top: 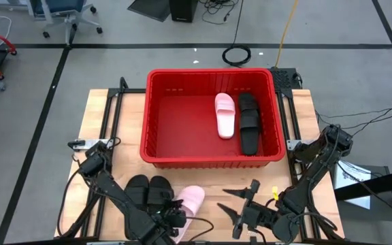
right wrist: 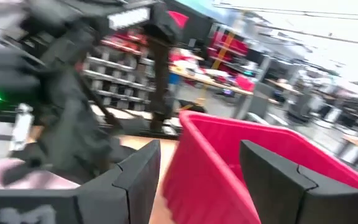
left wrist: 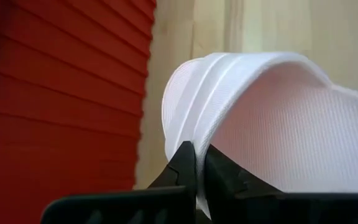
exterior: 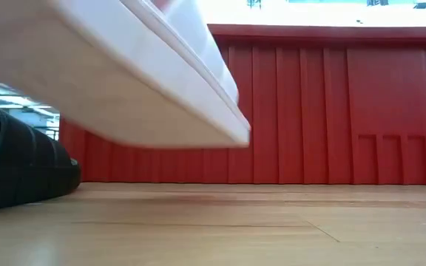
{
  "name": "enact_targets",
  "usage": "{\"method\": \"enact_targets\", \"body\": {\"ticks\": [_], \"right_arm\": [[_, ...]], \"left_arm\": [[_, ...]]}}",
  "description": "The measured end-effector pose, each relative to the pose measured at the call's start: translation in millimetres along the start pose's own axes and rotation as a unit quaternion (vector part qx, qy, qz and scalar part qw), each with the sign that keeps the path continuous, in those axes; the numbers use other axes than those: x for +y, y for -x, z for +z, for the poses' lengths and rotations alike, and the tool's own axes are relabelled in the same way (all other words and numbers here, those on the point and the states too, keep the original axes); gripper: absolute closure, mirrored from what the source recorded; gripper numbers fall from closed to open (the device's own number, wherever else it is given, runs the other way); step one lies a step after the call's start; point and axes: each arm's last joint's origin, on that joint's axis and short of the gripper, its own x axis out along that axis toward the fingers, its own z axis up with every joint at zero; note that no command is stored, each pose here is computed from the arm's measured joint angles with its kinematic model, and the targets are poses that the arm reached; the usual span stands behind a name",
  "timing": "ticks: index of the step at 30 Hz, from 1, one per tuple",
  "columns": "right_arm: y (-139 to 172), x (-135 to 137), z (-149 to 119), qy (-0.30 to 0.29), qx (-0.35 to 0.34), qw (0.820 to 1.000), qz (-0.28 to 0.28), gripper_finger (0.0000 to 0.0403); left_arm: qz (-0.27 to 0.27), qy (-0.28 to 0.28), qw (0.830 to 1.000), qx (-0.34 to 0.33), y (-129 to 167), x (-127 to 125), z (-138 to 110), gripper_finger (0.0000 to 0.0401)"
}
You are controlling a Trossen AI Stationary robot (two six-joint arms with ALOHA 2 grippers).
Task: Pick and place slides into bin
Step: Put the pink slide into the red organizer bin
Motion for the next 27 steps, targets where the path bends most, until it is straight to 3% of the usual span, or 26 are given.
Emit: {"method": "enact_targets", "body": {"ticks": [8, 17, 27], "right_arm": [[7, -2, 2, 0.014, 0.011, 0.998, -0.064, 0.0195], [9, -2, 3, 0.006, 0.009, 0.998, -0.06, 0.0195], [18, 0, 8, -0.004, 0.0, 0.999, -0.046, 0.0195]], "left_arm": [[0.016, -0.013, 0.999, -0.032, 32, 9, 13, 0.0395], [0.042, -0.049, 0.995, -0.075, 51, 31, 40, 0.0394], [0.059, -0.083, 0.991, -0.083, 48, 76, 80, 0.0392]]}}
